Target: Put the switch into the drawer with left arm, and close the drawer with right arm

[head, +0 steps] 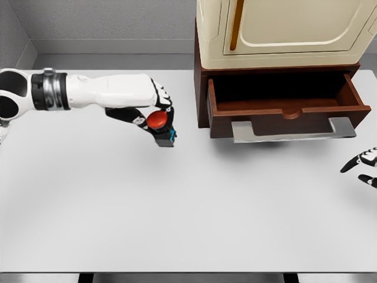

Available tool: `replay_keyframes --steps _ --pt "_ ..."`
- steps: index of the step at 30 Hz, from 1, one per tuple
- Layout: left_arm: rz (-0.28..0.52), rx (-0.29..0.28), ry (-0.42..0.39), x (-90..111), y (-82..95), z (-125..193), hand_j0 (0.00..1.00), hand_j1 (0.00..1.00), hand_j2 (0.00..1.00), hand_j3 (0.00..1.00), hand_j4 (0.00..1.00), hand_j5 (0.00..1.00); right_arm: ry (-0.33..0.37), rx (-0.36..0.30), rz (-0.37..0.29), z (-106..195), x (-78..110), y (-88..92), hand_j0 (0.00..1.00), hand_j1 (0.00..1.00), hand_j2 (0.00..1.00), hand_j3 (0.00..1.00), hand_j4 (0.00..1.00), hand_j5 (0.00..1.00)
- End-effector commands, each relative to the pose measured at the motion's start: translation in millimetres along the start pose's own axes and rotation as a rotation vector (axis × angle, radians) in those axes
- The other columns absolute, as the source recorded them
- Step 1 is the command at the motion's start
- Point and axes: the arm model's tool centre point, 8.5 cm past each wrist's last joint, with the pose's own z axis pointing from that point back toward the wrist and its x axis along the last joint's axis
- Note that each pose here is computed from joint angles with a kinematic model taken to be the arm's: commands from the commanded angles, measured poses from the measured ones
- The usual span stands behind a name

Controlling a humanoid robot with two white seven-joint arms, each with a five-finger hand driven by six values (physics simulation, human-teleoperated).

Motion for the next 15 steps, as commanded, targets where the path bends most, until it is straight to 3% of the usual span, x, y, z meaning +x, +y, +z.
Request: replay_keyframes --steps 1,15 --pt "0.007 0.016 -0.027 3 2.2 -10 0.35 0.35 0.35 0.35 0.35 0.35 -0.004 -0.001 -0.007 -1 0.5 0.1 0.56 0.56 0.56 0.56 0.56 0.56" --pt "-0.089 0.087 -0.133 26 59.5 -42 0.35 0.35 0.35 0.35 0.35 0.35 -0.006 0.009 0.000 -2 0.7 -1.1 0.58 0.58 0.58 0.58 0.58 0.58"
